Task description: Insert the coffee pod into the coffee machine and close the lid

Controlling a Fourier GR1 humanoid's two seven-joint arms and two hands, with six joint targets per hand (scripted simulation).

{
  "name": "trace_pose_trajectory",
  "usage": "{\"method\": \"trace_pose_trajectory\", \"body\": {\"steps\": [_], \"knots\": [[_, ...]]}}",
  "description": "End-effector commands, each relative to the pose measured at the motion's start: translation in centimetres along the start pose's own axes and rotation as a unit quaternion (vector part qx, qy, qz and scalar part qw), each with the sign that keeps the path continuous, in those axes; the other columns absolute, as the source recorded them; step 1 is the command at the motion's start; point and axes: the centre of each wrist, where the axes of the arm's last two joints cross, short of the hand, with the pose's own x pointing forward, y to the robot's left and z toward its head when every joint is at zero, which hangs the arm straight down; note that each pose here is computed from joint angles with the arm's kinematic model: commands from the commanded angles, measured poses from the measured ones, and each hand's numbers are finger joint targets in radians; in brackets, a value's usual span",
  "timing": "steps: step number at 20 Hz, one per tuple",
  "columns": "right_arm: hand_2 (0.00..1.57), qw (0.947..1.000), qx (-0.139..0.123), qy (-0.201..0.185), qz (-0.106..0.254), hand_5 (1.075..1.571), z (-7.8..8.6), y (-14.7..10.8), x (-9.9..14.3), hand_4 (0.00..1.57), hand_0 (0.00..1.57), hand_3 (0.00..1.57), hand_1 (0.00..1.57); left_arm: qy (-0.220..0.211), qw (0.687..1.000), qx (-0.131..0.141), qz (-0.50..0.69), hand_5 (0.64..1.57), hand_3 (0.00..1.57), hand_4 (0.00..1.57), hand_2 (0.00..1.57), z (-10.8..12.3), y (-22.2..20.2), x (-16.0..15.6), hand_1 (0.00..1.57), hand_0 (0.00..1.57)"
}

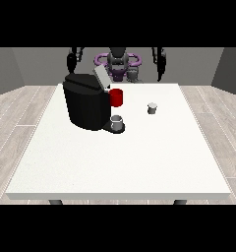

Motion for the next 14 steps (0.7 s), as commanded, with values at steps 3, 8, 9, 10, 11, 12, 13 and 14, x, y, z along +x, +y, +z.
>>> {"method": "trace_pose_trajectory", "body": {"steps": [3, 8, 9, 10, 11, 12, 13, 14], "knots": [[0.0, 0.9999, 0.008, 0.008, 0.001, 1.571, 0.1, 2.5, -0.6, 0.13, 0.0, 0.0, 0.0, -0.047, 0.999, 0.014, 0.012, 1.571, 0.0, 0.3, 0.0, -1.5, -1.1, -0.6, 0.0, 0.0], [0.0, 0.994, -0.1, -0.022, -0.037, 1.571, 0.0, -0.7, -1.3, 0.11, 0.0, 0.0, 0.0, -0.102, 0.994, 0.011, 0.027, 1.571, 0.0, 0.27, 0.0, 0.0, 0.5, -0.5, 0.0, 0.0], [0.0, 0.9936, -0.109, -0.012, -0.027, 1.571, 0.8, 0.5, -2.4, 0.09, 0.0, 0.0, 0.0, -0.095, 0.995, -0.002, 0.032, 1.571, 0.0, 0.28, 0.0, 0.4, -0.3, -0.3, 0.0, 0.0], [0.0, 0.9955, -0.091, -0.004, -0.028, 1.571, 0.5, 0.7, -0.1, 0.09, 0.0, 0.0, 0.0, -0.071, 0.997, 0.016, 0.027, 1.571, 0.0, 0.27, 0.0, 0.7, 1.9, -1.2, 0.0, 0.0], [0.0, 0.9938, -0.099, -0.04, -0.03, 1.571, -0.1, -0.8, -1.4, 0.18, 0.0, 0.0, 0.0, -0.095, 0.995, 0.022, -0.011, 1.571, 0.0, 0.24, 0.0, -1.1, 1.6, 0.5, 0.0, 0.0], [0.0, 0.9965, -0.073, -0.018, -0.038, 1.571, 0.0, 1.1, -0.2, 0.14, 0.0, 0.0, 0.0, -0.089, 0.995, 0.022, -0.04, 1.571, 0.0, 0.26, 0.0, -0.7, 0.2, -1.1, 0.0, 0.0], [0.0, 0.9939, -0.096, -0.038, -0.04, 1.571, 0.0, 1.4, -1.8, 0.22, 0.0, 0.0, 0.0, -0.103, 0.994, -0.002, -0.048, 1.571, 0.0, 0.31, 0.0, -1.4, 0.8, 1.2, 0.0, 0.0], [0.0, 0.9953, -0.089, -0.023, -0.029, 1.571, -0.3, 0.0, -1.3, 0.27, 0.0, 0.0, 0.0, -0.097, 0.994, -0.013, -0.054, 1.571, 0.0, 0.32, 0.0, -1.4, 1.5, 0.5, 0.0, 0.0]]}}
